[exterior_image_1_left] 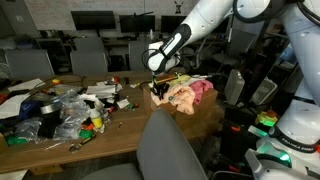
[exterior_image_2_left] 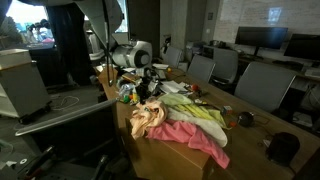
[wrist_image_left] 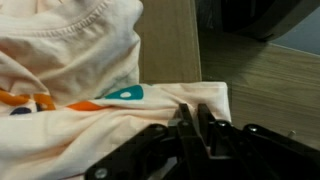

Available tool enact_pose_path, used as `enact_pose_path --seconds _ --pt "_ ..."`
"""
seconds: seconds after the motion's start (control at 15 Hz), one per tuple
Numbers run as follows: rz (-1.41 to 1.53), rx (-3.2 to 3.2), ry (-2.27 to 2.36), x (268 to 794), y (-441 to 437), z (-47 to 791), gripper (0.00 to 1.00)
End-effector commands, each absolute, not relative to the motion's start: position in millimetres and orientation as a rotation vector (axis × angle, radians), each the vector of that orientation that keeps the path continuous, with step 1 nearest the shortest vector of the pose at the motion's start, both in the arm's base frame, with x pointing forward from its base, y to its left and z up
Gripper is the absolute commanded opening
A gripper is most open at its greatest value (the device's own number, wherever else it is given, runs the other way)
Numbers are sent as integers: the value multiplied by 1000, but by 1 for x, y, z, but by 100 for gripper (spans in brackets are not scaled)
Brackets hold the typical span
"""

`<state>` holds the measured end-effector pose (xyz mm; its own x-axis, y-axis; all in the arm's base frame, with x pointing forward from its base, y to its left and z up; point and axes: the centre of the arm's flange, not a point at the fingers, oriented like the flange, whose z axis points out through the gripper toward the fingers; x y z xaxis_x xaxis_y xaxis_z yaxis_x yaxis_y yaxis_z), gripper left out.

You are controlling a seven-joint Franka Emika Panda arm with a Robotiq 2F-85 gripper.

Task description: Remove all the clothes from the top of the box and hang them on the chair

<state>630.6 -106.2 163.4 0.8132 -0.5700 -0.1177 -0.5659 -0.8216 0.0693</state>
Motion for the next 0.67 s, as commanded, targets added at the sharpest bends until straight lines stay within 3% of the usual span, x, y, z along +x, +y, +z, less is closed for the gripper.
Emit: enact_pose_path --seconds 0.0,0.6 --pt "-183 2978 -949 623 -98 191 0" --pt "1 3018 -887 600 -70 309 1"
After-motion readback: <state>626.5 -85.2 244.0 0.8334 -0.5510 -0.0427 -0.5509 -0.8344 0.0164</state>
